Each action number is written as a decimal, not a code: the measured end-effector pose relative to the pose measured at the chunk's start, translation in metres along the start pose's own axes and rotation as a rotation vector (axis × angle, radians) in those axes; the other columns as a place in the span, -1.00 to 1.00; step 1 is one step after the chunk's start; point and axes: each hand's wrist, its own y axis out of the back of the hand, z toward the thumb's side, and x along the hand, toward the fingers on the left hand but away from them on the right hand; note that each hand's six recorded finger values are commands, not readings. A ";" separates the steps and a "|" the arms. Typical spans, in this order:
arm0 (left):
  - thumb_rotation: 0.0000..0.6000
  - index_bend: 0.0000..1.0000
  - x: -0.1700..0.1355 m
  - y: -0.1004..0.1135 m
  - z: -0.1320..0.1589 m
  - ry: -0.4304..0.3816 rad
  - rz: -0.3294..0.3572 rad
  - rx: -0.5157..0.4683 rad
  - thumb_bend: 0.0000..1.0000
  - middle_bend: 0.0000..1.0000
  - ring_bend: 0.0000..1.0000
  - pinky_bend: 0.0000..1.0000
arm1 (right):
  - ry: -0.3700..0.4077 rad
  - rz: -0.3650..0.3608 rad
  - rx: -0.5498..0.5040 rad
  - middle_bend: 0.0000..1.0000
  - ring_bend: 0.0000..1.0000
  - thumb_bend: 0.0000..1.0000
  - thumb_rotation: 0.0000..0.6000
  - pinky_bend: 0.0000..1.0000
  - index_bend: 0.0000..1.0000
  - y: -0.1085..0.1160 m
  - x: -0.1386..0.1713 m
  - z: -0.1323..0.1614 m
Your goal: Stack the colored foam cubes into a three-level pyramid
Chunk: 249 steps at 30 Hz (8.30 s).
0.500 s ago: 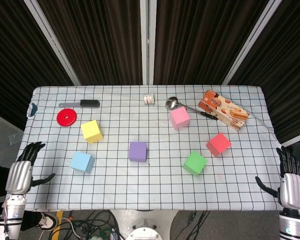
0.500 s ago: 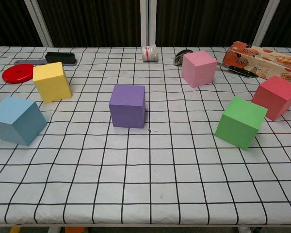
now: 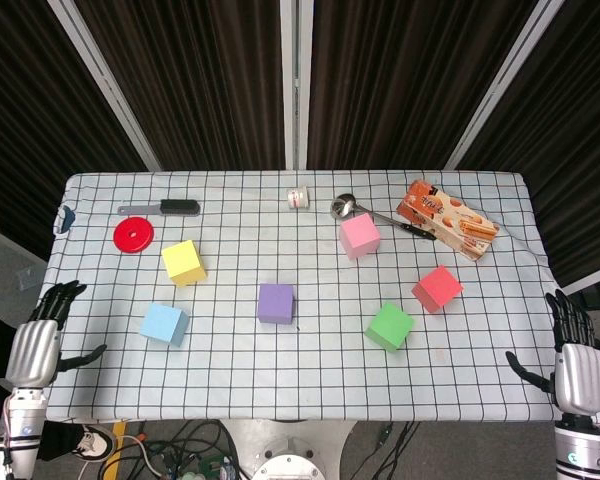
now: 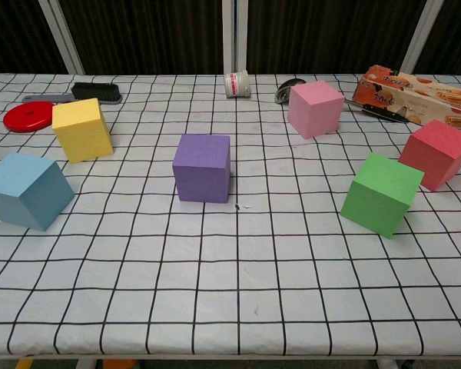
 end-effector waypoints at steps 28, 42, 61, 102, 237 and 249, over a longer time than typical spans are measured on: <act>1.00 -0.72 -0.002 0.002 -0.006 -0.016 -0.052 0.092 -0.94 -0.79 -0.88 -0.56 | 0.488 0.450 0.512 -0.89 -1.00 -0.73 1.00 -1.00 -1.00 -0.063 -0.058 0.110; 1.00 -0.72 -0.006 -0.001 -0.011 0.000 -0.057 0.079 -0.94 -0.79 -0.88 -0.56 | 0.613 0.604 0.594 -0.90 -1.00 -0.71 1.00 -1.00 -1.00 -0.105 -0.074 0.139; 1.00 -0.72 -0.006 -0.006 -0.019 0.026 -0.067 0.074 -0.94 -0.79 -0.88 -0.56 | 0.627 0.635 0.492 -0.34 -1.00 -0.50 1.00 -1.00 -1.00 -0.128 -0.084 0.146; 1.00 -0.70 -0.015 -0.008 -0.038 0.026 -0.066 -0.004 -0.94 -0.79 -0.88 -0.56 | 0.305 0.648 0.214 0.18 -0.73 -0.59 1.00 -1.00 -1.00 -0.174 -0.115 0.298; 1.00 -0.68 -0.010 -0.027 -0.049 0.061 -0.141 -0.036 -0.94 -0.79 -0.99 -0.56 | 0.552 0.742 0.060 0.07 -0.82 -0.59 1.00 -1.00 -1.00 -0.201 -0.148 0.286; 1.00 -0.68 -0.011 -0.027 -0.051 0.062 -0.141 -0.038 -0.94 -0.79 -0.99 -0.56 | 0.541 0.734 0.034 0.07 -0.80 -0.59 1.00 -1.00 -1.00 -0.205 -0.144 0.290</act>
